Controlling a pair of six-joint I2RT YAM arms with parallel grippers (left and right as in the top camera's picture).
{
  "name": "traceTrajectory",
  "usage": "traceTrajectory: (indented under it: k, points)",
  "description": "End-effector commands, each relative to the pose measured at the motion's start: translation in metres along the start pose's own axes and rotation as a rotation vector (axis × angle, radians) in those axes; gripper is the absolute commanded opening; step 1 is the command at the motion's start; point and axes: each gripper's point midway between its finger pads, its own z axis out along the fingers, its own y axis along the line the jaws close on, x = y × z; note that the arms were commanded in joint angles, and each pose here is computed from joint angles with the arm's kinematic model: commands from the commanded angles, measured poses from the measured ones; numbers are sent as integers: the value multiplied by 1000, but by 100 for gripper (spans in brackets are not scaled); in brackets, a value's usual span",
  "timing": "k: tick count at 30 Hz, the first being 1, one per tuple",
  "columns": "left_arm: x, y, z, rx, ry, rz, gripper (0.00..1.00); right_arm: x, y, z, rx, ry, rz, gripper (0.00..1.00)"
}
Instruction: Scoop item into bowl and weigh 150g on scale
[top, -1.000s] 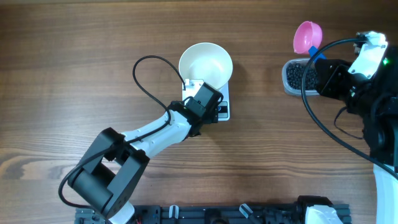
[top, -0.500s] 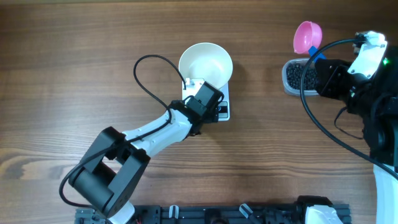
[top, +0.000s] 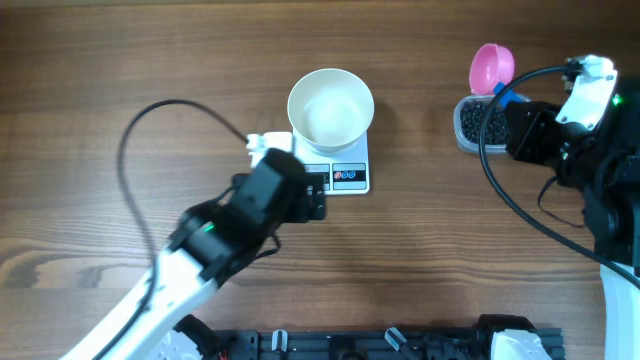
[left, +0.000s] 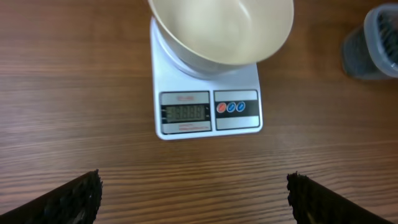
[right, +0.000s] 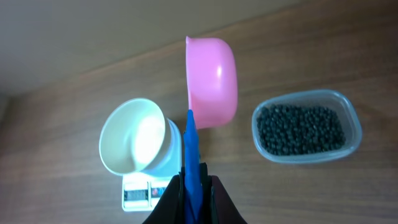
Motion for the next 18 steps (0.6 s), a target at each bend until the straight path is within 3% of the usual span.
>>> traceTrajectory:
  k: [1, 18]
  points:
    - [7, 12, -29, 44, 8, 91, 100, 0, -1, 0, 3, 11, -32, 4]
    - [32, 25, -15, -29, 143, 106, 100, -43, -4, 24, 17, -119, -62, 4]
